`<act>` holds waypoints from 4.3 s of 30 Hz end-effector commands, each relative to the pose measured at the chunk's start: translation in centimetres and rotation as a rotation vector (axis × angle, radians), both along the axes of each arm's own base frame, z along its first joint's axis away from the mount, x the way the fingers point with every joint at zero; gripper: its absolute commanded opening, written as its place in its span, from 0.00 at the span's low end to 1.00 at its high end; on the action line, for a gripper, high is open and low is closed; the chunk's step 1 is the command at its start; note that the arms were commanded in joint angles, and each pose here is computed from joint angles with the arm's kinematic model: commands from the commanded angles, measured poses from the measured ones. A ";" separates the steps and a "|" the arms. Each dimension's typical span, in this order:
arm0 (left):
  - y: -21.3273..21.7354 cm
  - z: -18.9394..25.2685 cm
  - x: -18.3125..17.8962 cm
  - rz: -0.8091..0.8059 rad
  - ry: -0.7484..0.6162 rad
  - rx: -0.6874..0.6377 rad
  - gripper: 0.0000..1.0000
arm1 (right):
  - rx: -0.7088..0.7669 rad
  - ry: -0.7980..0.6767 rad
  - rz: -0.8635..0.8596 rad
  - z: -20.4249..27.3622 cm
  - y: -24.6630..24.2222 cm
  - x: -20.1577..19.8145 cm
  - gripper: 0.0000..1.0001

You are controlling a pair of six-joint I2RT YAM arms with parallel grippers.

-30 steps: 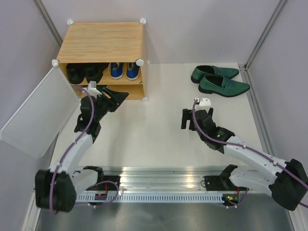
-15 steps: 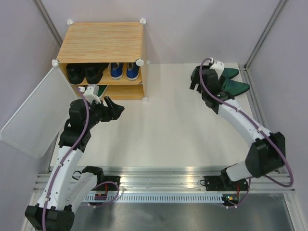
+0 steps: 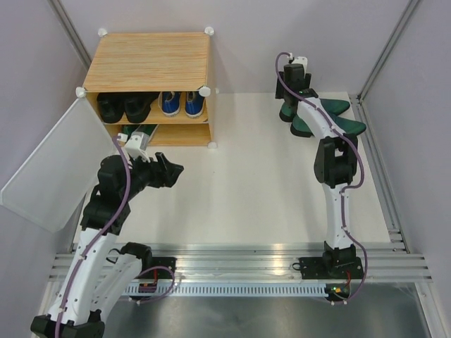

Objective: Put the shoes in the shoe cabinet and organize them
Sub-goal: Move the shoe to the center of the board, then pick up the shoe from the center of the board.

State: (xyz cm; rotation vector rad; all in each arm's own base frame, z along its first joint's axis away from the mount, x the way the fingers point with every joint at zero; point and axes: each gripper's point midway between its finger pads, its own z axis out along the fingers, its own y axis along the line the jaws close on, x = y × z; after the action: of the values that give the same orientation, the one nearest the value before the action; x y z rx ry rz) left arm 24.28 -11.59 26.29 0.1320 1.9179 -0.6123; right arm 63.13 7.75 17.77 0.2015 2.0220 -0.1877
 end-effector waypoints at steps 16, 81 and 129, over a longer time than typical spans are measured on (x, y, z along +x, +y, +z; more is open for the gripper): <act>1.6 -0.2 0.8 0.067 -0.004 0.049 0.79 | 0.141 0.230 0.382 -9.6 4.6 -0.3 0.30; -8.0 -8.7 -4.0 -0.397 0.229 0.339 0.96 | 0.376 -0.145 0.574 3.2 9.6 -47.0 0.90; -1.7 -13.4 -0.6 -0.039 0.490 0.435 0.02 | 0.358 -0.199 0.488 3.7 7.8 -46.1 0.90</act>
State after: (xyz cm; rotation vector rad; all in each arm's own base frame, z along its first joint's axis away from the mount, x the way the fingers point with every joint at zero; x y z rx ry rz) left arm 22.37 -13.93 10.78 0.4593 2.5824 -0.2079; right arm 16.86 15.59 20.97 -0.0643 1.8437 0.4870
